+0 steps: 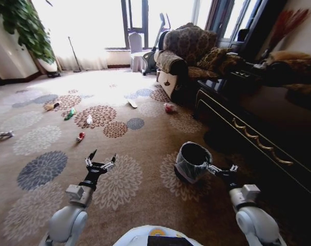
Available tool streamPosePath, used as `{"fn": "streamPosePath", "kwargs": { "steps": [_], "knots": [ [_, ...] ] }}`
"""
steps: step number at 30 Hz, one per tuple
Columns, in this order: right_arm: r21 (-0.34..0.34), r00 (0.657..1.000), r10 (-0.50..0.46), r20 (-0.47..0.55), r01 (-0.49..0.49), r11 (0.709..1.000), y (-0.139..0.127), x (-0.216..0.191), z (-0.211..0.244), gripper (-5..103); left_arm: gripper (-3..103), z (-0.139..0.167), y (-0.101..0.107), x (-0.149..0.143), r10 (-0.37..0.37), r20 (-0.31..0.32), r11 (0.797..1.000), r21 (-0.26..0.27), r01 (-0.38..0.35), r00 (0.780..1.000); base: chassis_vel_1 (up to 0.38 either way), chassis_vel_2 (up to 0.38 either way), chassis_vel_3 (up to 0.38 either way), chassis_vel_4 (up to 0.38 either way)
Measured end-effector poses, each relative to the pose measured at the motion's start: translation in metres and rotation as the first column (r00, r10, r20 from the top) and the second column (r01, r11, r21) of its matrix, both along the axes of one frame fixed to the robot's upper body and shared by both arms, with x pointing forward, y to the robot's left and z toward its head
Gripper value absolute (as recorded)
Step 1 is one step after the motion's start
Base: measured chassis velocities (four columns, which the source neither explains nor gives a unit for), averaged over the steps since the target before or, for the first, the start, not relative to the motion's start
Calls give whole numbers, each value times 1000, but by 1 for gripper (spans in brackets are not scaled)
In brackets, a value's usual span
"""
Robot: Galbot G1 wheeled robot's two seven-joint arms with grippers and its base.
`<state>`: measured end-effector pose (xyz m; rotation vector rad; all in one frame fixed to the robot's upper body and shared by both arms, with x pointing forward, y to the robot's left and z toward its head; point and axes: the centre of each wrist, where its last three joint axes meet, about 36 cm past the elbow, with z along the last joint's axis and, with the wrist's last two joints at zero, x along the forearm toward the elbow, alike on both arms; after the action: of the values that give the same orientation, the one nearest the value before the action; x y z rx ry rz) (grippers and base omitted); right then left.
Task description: Pick up the trash from the ground and place it into the trash bin.
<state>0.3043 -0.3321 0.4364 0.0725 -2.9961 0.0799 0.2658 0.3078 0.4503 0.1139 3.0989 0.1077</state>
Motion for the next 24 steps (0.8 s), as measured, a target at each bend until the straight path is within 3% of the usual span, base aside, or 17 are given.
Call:
{"fn": "streamPosePath", "kwargs": {
  "steps": [6, 13, 19, 24],
  "knots": [
    [107, 995, 89, -50, -84, 991, -16, 50, 21, 100, 100, 4, 6, 1, 15, 4, 999, -32, -15, 1000, -42, -24, -19, -29],
    [122, 983, 97, -156, -78, 989, -42, 84, 23, 100, 100, 9, 8, 13, -22, 4, 999, -38, 22, 1000, 0, 0, 0, 0],
    [209, 957, 131, -259, -77, 975, -51, 121, 20, 100, 100, -1, 16, 7, 13, -8, 999, -51, -14, 1000, 0, 0, 0, 0],
    [178, 956, 105, -274, -57, 982, -58, 140, 9, 100, 100, -10, 18, 8, 33, -19, 997, -64, -34, 999, 0, 0, 0, 0]
  ]
}}
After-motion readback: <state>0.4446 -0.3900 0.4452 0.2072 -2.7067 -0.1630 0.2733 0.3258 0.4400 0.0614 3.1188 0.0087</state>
